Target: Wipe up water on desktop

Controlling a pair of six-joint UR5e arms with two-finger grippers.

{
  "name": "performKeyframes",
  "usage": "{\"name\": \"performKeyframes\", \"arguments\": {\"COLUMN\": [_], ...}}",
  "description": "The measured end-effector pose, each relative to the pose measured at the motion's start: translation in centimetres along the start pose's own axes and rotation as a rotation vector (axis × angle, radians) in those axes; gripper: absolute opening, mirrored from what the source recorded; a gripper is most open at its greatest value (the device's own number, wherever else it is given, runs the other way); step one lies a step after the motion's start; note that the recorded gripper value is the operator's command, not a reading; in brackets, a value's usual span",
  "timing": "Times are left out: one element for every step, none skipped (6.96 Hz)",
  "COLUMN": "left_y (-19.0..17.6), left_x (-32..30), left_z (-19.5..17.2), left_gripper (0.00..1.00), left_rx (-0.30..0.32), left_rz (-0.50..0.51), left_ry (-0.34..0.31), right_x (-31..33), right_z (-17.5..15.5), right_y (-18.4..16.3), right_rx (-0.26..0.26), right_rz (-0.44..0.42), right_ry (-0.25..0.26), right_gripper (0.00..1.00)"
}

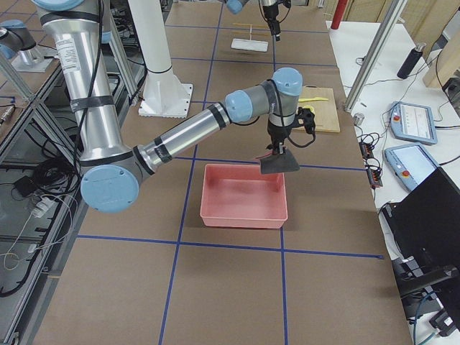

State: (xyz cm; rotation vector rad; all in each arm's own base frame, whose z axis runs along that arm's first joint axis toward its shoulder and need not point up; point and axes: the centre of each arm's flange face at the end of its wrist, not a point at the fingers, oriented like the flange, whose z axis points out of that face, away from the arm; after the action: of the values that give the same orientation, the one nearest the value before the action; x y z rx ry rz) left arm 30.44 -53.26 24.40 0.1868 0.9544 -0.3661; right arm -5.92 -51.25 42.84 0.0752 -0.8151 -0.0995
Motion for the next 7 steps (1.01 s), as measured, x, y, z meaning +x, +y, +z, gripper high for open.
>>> {"name": "performKeyframes", "arguments": {"left_y": [0.0, 0.0, 0.0, 0.1, 0.1, 0.1, -0.2], "left_x": [0.0, 0.0, 0.0, 0.0, 0.0, -0.2, -1.1], "left_z": [0.0, 0.0, -0.1, -0.1, -0.2, -0.6, -1.6], "left_gripper": [0.98, 0.98, 0.98, 0.98, 0.98, 0.98, 0.98], "left_rx": [0.0, 0.0, 0.0, 0.0, 0.0, 0.0, 0.0], "left_rz": [0.0, 0.0, 0.0, 0.001, 0.001, 0.003, 0.011], "left_ry": [0.0, 0.0, 0.001, 0.002, 0.004, 0.007, 0.011], "right_x": [1.6, 2.1, 2.3, 2.8, 3.2, 3.0, 3.2], "right_z": [1.5, 2.5, 3.1, 3.5, 3.6, 3.2, 2.6], "right_y": [2.2, 3.3, 4.0, 5.0, 5.9, 6.1, 6.1], "right_rx": [-0.038, -0.064, -0.077, -0.085, -0.09, -0.08, -0.065], "right_rz": [0.027, 0.036, 0.037, 0.042, 0.05, 0.045, 0.045], "right_ry": [0.009, 0.015, 0.018, 0.018, 0.016, 0.016, 0.017], "right_gripper": [0.36, 0.99, 1.0, 1.0, 1.0, 1.0, 1.0]}}
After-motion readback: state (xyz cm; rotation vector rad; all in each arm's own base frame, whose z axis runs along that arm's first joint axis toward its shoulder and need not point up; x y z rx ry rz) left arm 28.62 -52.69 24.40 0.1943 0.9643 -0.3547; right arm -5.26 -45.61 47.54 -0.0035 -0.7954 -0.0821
